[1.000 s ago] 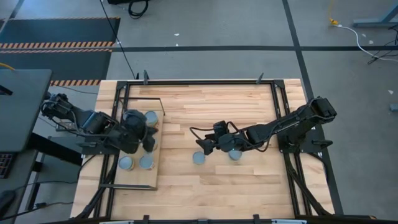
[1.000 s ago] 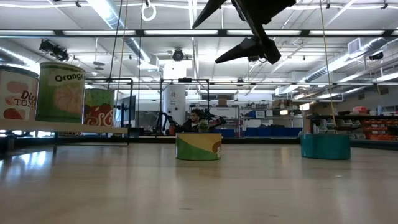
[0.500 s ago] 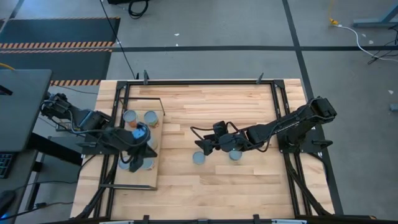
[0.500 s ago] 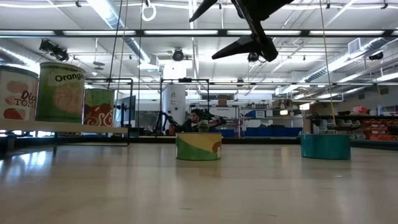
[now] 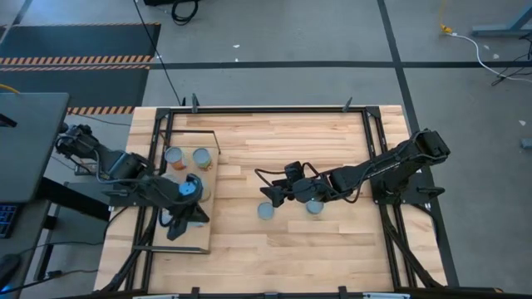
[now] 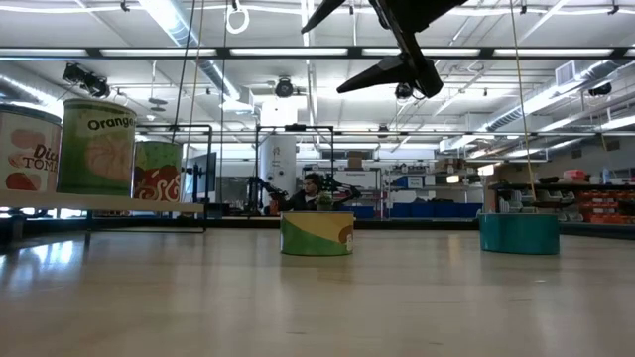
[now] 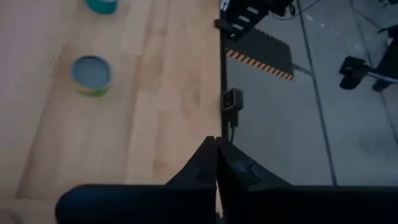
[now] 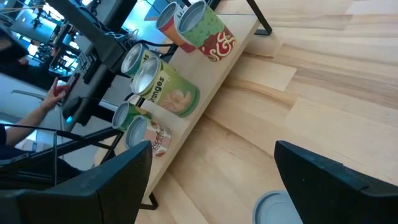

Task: Pick and place cans onto a shelf
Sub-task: Put the canned mushroom on the shelf

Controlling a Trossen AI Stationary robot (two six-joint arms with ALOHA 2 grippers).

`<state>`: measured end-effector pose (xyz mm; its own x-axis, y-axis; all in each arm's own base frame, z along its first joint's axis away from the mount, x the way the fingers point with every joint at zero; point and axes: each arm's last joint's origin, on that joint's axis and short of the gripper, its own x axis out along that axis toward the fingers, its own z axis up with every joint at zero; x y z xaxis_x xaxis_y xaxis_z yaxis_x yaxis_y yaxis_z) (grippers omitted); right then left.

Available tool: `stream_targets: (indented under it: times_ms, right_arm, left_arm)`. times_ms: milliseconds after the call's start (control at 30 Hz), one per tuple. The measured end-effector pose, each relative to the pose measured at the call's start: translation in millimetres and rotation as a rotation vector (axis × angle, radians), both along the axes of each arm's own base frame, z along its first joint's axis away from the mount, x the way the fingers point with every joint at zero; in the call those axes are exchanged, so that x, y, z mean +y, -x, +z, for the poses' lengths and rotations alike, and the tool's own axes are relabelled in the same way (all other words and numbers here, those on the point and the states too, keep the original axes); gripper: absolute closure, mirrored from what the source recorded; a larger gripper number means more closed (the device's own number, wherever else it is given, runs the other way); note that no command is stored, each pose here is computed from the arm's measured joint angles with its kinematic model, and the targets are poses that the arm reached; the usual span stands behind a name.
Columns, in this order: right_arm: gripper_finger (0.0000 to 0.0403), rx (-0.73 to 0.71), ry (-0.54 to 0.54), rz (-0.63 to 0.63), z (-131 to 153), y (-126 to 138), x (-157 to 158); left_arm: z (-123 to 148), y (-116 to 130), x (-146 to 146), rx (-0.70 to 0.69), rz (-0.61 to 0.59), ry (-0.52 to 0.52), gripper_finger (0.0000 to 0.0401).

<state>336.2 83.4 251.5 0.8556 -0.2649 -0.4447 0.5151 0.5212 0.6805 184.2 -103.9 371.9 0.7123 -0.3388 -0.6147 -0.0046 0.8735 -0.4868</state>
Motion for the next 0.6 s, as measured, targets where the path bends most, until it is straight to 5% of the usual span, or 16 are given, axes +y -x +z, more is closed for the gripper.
stream_targets:
  times_ms: [267, 600]
  right_arm:
    - [0.0057, -0.007, -0.002, 0.000, 0, 0, 0]
    - [0.0057, -0.014, -0.004, 0.000, 1, -1, 0]
  left_arm:
    - [0, -13, -7, -0.056, -0.019, 0.015, 0.0396]
    - [-43, -47, -31, 0.170, -0.092, -0.027, 0.0396]
